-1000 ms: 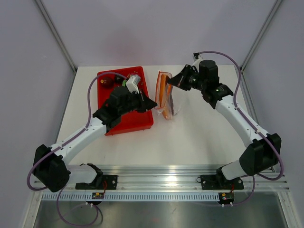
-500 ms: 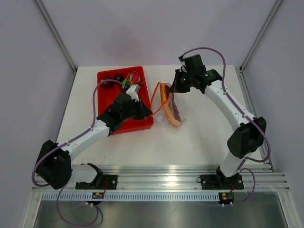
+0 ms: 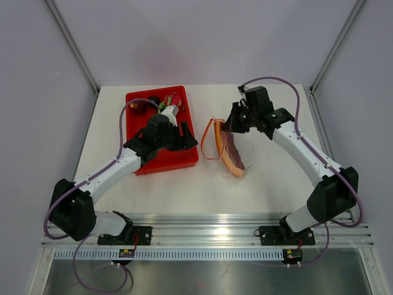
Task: Place the food in the zip-top bag and seal the zipper
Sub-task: Adjust the zipper food storage bag at the center of the board.
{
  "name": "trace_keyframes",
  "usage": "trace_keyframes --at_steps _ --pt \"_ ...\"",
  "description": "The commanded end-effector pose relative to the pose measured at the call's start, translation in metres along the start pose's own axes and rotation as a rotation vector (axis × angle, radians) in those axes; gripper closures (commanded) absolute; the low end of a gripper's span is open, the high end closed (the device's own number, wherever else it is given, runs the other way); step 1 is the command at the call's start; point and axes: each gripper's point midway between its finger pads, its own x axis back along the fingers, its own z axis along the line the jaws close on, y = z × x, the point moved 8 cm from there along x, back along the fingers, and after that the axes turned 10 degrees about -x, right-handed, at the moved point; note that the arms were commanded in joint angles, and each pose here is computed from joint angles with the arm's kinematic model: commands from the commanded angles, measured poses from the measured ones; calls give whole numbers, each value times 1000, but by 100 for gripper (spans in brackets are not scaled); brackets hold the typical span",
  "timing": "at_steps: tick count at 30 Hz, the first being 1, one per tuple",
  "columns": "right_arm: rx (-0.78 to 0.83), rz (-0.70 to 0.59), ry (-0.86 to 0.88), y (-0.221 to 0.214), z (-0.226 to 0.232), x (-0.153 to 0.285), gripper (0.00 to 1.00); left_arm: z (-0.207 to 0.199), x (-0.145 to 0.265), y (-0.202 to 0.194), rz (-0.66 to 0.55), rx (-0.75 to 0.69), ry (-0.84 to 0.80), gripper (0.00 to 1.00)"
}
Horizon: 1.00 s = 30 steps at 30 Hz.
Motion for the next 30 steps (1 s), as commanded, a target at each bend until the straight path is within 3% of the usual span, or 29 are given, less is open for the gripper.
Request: trace_keyframes --at_steps 1,6,8,9,12,13,14,15,16,19,23,30 --pt "21 -93 108 12 21 14 100 4 32 52 -153 -22 136 34" --pt "20 -113 156 13 30 24 100 30 55 92 -264 6 395 35" --pt "22 -117 170 13 34 26 100 51 55 96 -235 42 466 41" --pt "24 -117 173 13 35 27 100 56 57 103 -237 54 479 50" --pt "28 -110 180 12 38 27 100 88 41 100 -190 99 550 52" --pt "28 -111 181 13 38 27 100 97 36 103 -187 113 545 49" --pt "30 -107 185 12 40 27 100 105 22 102 -150 134 547 37" --pt "33 -107 187 13 41 27 100 110 14 97 -120 144 541 37" --pt "33 -103 185 12 41 27 100 110 8 102 -119 147 516 23" --pt "34 -103 180 12 41 26 100 120 -20 99 -74 166 501 12" --pt "32 -94 184 11 42 24 100 132 -49 94 -41 199 499 7" --pt "36 -87 186 11 44 22 100 159 -96 80 2 223 539 8"
